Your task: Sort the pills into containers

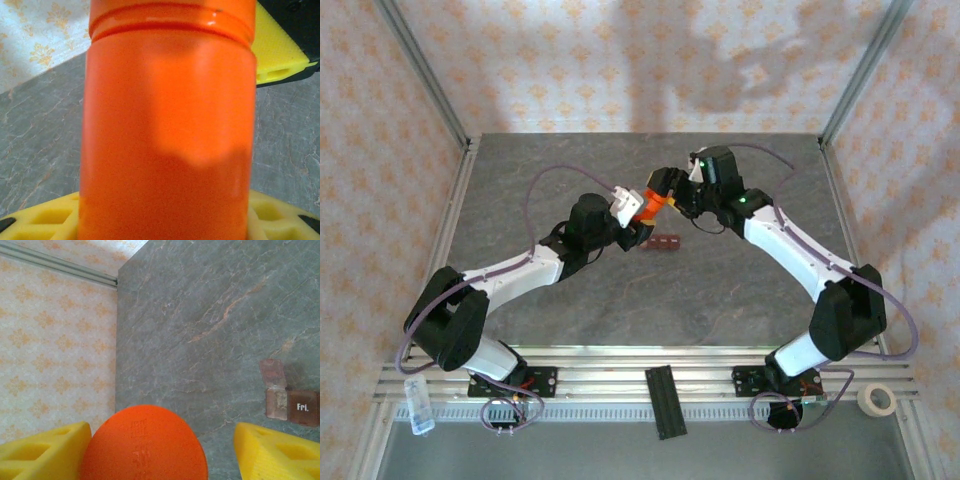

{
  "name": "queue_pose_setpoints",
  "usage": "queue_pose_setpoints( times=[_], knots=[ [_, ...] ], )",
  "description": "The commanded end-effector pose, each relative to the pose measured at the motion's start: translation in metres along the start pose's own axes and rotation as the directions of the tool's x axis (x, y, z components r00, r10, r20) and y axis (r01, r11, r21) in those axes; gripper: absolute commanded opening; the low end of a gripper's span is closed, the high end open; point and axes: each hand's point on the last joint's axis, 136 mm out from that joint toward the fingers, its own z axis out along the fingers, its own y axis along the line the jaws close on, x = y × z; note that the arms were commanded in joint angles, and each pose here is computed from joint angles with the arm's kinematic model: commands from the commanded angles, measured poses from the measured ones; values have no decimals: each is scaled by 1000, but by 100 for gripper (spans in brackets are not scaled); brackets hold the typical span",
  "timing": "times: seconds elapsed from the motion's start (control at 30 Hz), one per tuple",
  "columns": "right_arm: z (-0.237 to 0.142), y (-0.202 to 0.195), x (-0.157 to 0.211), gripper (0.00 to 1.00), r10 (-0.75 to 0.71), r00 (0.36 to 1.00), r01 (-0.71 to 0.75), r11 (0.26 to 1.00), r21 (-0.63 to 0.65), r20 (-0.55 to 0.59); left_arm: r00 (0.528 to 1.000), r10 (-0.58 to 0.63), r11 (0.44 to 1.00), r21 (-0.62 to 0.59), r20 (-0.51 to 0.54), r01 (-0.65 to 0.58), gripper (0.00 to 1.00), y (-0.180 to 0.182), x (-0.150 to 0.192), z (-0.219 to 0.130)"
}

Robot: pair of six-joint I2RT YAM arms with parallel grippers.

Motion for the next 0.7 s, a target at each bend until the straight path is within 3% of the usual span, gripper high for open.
queue_pose_setpoints(
  times=[0.0, 0.13, 0.27, 0.47, 0.67],
  knots=[
    [-2, 20, -6, 66, -28, 1000, 29, 998, -50, 15, 999, 23, 1000, -7, 42, -23, 0, 0, -20, 3],
    [-2, 21, -3, 51, -38, 999, 38, 997, -61, 0, 999, 16, 1000, -2, 49, -16, 0, -1, -21, 3],
    [-5, 24, 0, 43, -69, 998, 68, 995, -78, -11, 997, -6, 1000, 14, 74, 5, 0, -3, -26, 1],
    [-19, 30, -8, 40, -256, 967, 256, 958, -126, 18, 982, -125, 984, 145, 139, 105, 0, -11, -43, -10],
    [-38, 41, -12, 40, -393, 919, 380, 874, -304, 21, 922, -317, 913, 336, 223, 232, 0, -13, -72, -28]
  ],
)
